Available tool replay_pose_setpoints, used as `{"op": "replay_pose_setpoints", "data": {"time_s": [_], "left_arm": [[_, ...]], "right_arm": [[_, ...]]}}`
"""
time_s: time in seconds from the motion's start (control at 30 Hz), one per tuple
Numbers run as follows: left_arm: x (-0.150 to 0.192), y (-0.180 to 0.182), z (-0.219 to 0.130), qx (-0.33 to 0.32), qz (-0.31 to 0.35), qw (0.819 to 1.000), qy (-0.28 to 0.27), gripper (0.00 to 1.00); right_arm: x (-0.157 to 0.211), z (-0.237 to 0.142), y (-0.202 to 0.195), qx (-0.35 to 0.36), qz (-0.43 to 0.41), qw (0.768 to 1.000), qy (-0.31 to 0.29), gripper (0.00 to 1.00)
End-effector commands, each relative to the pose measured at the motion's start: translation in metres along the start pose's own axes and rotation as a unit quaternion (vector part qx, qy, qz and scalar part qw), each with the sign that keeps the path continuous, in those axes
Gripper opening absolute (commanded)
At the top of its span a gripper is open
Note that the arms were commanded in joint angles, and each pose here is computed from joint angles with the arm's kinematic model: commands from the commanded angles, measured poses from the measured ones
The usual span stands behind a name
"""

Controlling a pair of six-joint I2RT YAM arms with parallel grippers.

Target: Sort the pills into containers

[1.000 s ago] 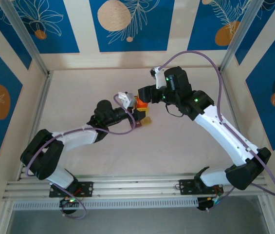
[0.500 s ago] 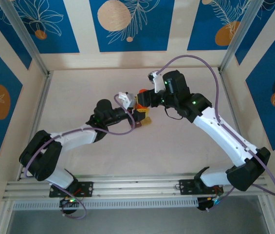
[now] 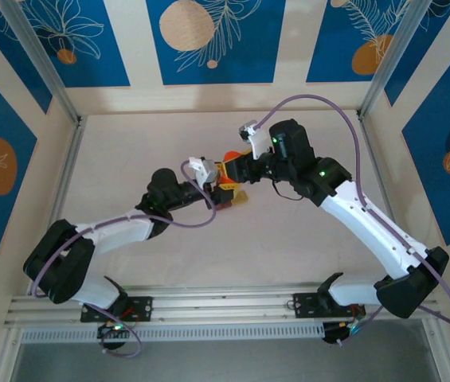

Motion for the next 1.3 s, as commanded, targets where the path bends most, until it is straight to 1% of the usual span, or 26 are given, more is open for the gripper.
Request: {"op": "replay_pose_setpoints", "data": {"time_s": [0.0,0.13,0.33,0.43,0.53,0.6,0.67,0.77,0.93,1.27], "left_arm": [[-0.011,-0.012,-0.010,0.038,0.029,0.999,-0.022,0.00],[-0.003,-0.015,-0.015,0.046,0.035,0.998,-0.014,0.00],[0.006,-0.021,-0.019,0.065,0.051,0.997,-0.004,0.00],[0.012,-0.021,-0.021,0.067,0.048,0.997,-0.010,0.00],[0.018,-0.021,-0.023,0.074,0.045,0.996,-0.016,0.00],[0.019,-0.021,-0.023,0.076,0.043,0.996,-0.016,0.00],[0.019,-0.020,-0.022,0.077,0.040,0.996,-0.015,0.00],[0.018,-0.020,-0.021,0.078,0.034,0.996,-0.016,0.00],[0.012,-0.020,-0.019,0.072,0.025,0.997,-0.022,0.00],[0.012,-0.009,-0.017,0.019,0.028,0.999,-0.032,0.00]], "right_arm": [[-0.001,-0.016,0.023,-0.085,-0.082,0.993,-0.005,0.34],[0.002,-0.019,0.034,-0.115,-0.146,0.982,0.004,0.32],[0.011,-0.021,0.051,-0.162,-0.252,0.954,0.013,0.33],[0.016,-0.019,0.053,-0.176,-0.277,0.944,0.024,0.35],[0.019,-0.014,0.053,-0.182,-0.289,0.939,0.034,0.38],[0.019,-0.011,0.051,-0.179,-0.287,0.940,0.040,0.44],[0.016,-0.007,0.048,-0.167,-0.282,0.944,0.045,0.58],[0.010,-0.005,0.043,-0.147,-0.271,0.950,0.045,0.65],[0.000,-0.016,0.044,-0.141,-0.254,0.956,0.030,0.70],[-0.017,-0.053,0.055,-0.132,-0.221,0.966,-0.035,0.77]]}}
Point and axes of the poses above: each hand's point on the last joint's axis, 136 mm out from that joint toward the fingers, its own z axis out along the fingers, its own y axis along the line the jaws close on, x = y × z, the point moved 7 cm from there along -z, back along the fingers, and after that the axes turned 14 degrees about -z, right-handed, at the moved point
